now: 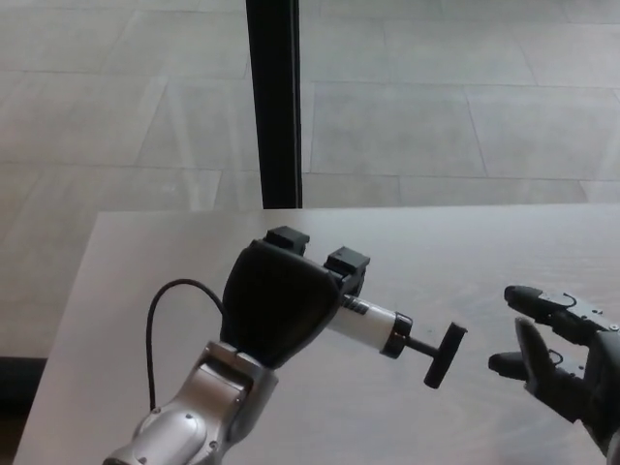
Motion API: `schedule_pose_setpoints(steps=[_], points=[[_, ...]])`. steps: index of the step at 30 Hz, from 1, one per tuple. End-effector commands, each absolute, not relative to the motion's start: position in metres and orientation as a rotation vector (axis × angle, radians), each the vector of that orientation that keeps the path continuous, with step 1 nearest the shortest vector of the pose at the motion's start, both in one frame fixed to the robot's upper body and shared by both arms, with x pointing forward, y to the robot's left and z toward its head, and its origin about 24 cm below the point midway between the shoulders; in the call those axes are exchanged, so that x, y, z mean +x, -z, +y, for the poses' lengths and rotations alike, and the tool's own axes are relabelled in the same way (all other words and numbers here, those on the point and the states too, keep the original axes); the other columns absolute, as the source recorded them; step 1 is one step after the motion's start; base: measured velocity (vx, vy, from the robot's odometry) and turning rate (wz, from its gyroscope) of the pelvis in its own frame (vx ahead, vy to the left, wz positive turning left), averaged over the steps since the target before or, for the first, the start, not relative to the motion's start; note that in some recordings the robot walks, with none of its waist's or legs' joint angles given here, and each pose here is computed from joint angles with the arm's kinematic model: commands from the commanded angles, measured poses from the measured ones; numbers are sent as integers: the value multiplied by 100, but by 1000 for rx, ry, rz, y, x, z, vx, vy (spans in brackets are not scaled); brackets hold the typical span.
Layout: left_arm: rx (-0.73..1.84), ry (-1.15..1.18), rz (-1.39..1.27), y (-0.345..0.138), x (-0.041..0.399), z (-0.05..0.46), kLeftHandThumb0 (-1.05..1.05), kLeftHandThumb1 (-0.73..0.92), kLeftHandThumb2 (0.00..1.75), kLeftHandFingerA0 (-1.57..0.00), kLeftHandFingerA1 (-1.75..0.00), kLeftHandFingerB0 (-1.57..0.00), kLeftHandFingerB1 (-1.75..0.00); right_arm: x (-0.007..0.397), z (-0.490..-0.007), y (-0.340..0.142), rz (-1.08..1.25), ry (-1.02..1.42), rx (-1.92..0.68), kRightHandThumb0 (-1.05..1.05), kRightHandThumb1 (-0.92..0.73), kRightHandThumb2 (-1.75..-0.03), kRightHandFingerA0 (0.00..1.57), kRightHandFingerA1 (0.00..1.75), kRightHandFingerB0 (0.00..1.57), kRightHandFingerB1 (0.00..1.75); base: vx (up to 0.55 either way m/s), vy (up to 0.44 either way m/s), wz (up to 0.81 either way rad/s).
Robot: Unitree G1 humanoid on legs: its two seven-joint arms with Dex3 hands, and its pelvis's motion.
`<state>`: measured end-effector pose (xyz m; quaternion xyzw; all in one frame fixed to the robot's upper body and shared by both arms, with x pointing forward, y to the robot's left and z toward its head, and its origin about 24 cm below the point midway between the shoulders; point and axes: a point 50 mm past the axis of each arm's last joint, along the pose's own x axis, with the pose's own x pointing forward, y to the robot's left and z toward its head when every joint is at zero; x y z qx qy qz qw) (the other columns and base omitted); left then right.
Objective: The robot uses its left hand to lift the air pump kept on the middle of the desk and use the right hand to pull out the handle
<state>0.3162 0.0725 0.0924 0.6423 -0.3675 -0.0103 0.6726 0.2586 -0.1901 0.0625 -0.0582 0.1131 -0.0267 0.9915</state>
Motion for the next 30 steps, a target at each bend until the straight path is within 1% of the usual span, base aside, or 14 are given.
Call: schedule_pose_setpoints(steps=[1,3,4,8,9,11,15,16,17,23,24,26,29,30], points=[[1376,-21,-980,-112,316,76,-20,32,116,-102,-172,-92,-128,257,-187,-56,336,-17,-236,-66,-52,-92,58,80,39,56,0,0,0],[1368,-19,-981,-113,315,76,-20,32,116,-102,-172,-92,-128,257,-185,-57,343,-30,-241,-66,-52,-92,58,80,39,56,0,0,0],[1390,-42,-1006,-113,315,76,-21,28,115,-103,-171,-93,-132,257,-183,-57,346,-41,-249,-65,-66,-60,57,81,45,43,0,0,0],[1396,-17,-977,-109,313,76,-22,32,116,-98,-174,-88,-132,258,-178,-58,350,-85,-274,-65,-50,-91,59,77,38,55,0,0,0],[1395,-20,-978,-109,313,76,-22,32,115,-99,-174,-88,-133,258,-176,-58,344,-91,-276,-66,-63,-59,60,76,44,43,0,0,0],[1404,-25,-978,-108,312,77,-22,32,113,-99,-173,-90,-125,257,-174,-59,330,-88,-268,-65,-48,-90,61,77,39,55,0,0,0],[1384,-27,-983,-104,311,77,-22,28,118,-99,-174,-88,-136,257,-170,-62,287,-71,-233,-63,-61,-59,58,73,46,42,0,0,0],[1372,-33,-993,-102,311,77,-25,29,111,-128,-140,-104,-122,257,-170,-63,272,-68,-224,-62,-60,-58,58,74,47,42,0,0,0],[1371,-25,-983,-99,310,77,-23,27,124,-100,-175,-85,-143,258,-169,-65,255,-61,-216,-62,-60,-58,59,75,46,42,0,0,0],[1377,-11,-954,-92,308,77,-23,30,127,-98,-175,-81,-144,258,-164,-70,207,-37,-178,-62,-57,-58,63,79,49,40,0,0,0],[1381,-7,-952,-91,308,77,-23,29,127,-97,-175,-78,-146,258,-163,-70,201,-37,-187,-62,-45,-86,67,80,43,53,0,0,0],[1369,-6,-948,-91,307,76,-22,27,129,-98,-175,-77,-150,258,-162,-70,198,-38,-186,-63,-45,-86,68,81,42,53,0,0,0],[1360,-4,-946,-91,307,75,-21,26,126,-98,-175,-80,-145,257,-161,-70,185,-42,-174,-64,-44,-85,71,84,43,53,0,0,0],[1353,-3,-944,-90,307,74,-20,27,124,-98,-175,-80,-147,257,-160,-70,176,-47,-167,-61,-56,-58,73,85,50,41,0,0,0]])
